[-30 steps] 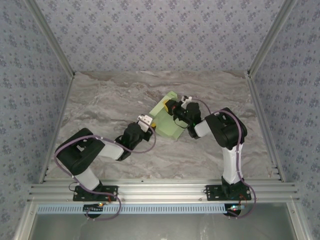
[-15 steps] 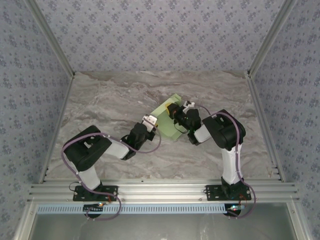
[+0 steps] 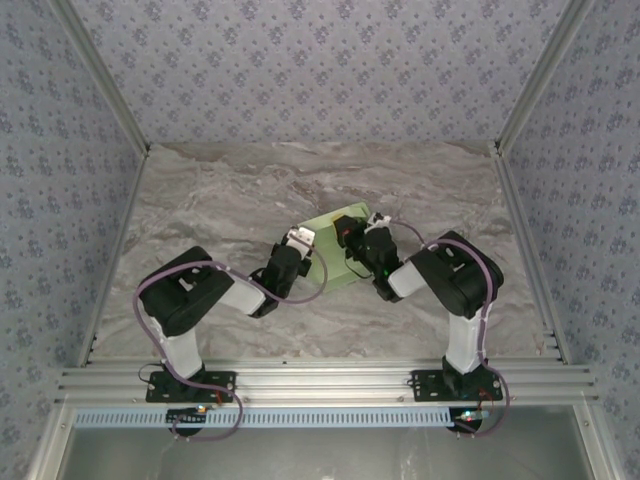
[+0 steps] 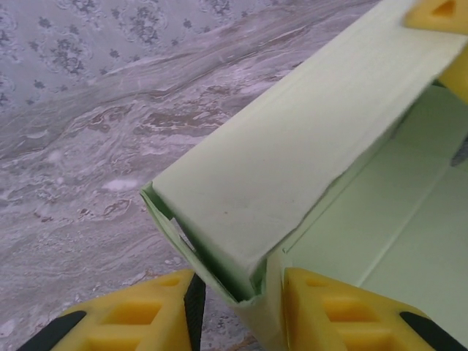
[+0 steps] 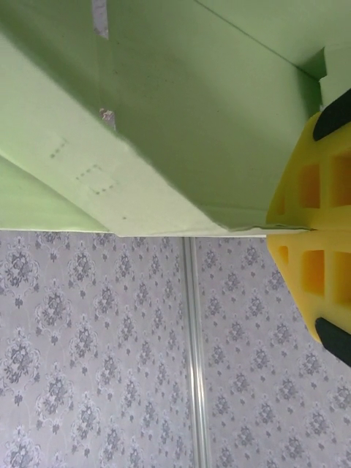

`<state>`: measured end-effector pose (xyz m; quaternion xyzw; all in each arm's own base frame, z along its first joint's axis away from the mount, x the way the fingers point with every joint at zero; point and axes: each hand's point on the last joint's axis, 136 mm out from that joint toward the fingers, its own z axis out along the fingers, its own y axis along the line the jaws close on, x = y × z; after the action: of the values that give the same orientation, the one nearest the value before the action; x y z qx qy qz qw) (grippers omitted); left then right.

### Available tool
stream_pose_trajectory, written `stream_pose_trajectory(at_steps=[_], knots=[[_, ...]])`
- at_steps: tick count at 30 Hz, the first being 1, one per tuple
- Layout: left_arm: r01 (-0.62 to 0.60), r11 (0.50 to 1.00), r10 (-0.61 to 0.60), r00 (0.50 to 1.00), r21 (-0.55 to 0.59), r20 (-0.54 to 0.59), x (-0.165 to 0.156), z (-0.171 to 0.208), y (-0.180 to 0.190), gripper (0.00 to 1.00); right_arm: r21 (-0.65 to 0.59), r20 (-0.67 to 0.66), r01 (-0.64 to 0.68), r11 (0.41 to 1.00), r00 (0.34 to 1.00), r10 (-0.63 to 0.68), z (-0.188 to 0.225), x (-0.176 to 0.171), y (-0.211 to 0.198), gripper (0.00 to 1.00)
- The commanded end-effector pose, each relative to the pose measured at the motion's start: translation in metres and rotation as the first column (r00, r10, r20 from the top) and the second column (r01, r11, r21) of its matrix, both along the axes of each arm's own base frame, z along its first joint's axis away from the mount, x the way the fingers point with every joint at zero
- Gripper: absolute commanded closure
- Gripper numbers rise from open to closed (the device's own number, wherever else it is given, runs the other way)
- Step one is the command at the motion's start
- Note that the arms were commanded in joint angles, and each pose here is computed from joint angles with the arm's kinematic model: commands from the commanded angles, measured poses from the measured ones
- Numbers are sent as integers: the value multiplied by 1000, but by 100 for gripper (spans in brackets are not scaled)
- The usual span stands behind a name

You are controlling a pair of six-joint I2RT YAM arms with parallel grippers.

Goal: Fold the paper box

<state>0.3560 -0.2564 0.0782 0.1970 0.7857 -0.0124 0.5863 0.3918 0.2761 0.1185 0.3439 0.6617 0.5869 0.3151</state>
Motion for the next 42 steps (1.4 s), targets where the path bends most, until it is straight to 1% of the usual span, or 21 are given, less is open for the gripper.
stream_pose_trajectory(at_steps=[1,9,13,16,19,21,24,27,30,32,34,37,39,40,42], knots=[[-71,997,72,996,-25,51,10,12,4,65,-88,-117,-74,993,991,64,-33,-26,14,100],[-105,994,106,992,-16,72,16,12,10,69,-101,-142,-86,991,987,71,-39,-38,19,100],[-111,994,112,991,-18,68,18,9,14,76,-123,-163,-83,989,985,62,-41,-42,16,100],[-92,995,93,994,-24,60,17,6,14,82,-129,-160,-91,987,985,69,-38,-43,16,100],[-78,997,79,996,-26,50,14,4,14,92,-148,-162,-97,984,984,72,-33,-44,15,92],[-71,997,73,996,-38,42,10,5,17,96,-166,-156,-118,979,983,92,-27,-45,15,85],[-43,998,44,998,-34,36,5,5,17,97,-209,-143,-151,966,982,123,-15,-54,9,75],[4,999,-3,1000,-46,22,0,5,19,98,-267,-149,-171,949,980,135,-11,-68,-9,64],[56,997,-55,998,-49,13,-4,7,17,98,-321,-117,-205,925,977,176,3,-83,-27,53],[100,994,-100,995,-52,5,-5,8,13,98,-365,-112,-215,906,976,186,12,-93,-44,48],[140,988,-141,990,-71,1,-7,11,10,98,-415,-113,-208,885,978,177,24,-98,-63,47],[242,967,-243,970,-81,3,-11,15,-4,98,-536,-109,-221,815,975,193,48,-98,-91,45],[321,943,-323,947,-85,-2,-13,17,-15,98,-638,-140,-258,725,965,221,60,-93,-110,42],[350,932,-352,936,-89,-8,-14,18,-20,98,-673,-164,-278,685,960,228,63,-91,-117,41],[418,903,-421,907,-99,-11,-17,20,-30,98,-720,-219,-353,598,932,288,61,-85,-125,36]])
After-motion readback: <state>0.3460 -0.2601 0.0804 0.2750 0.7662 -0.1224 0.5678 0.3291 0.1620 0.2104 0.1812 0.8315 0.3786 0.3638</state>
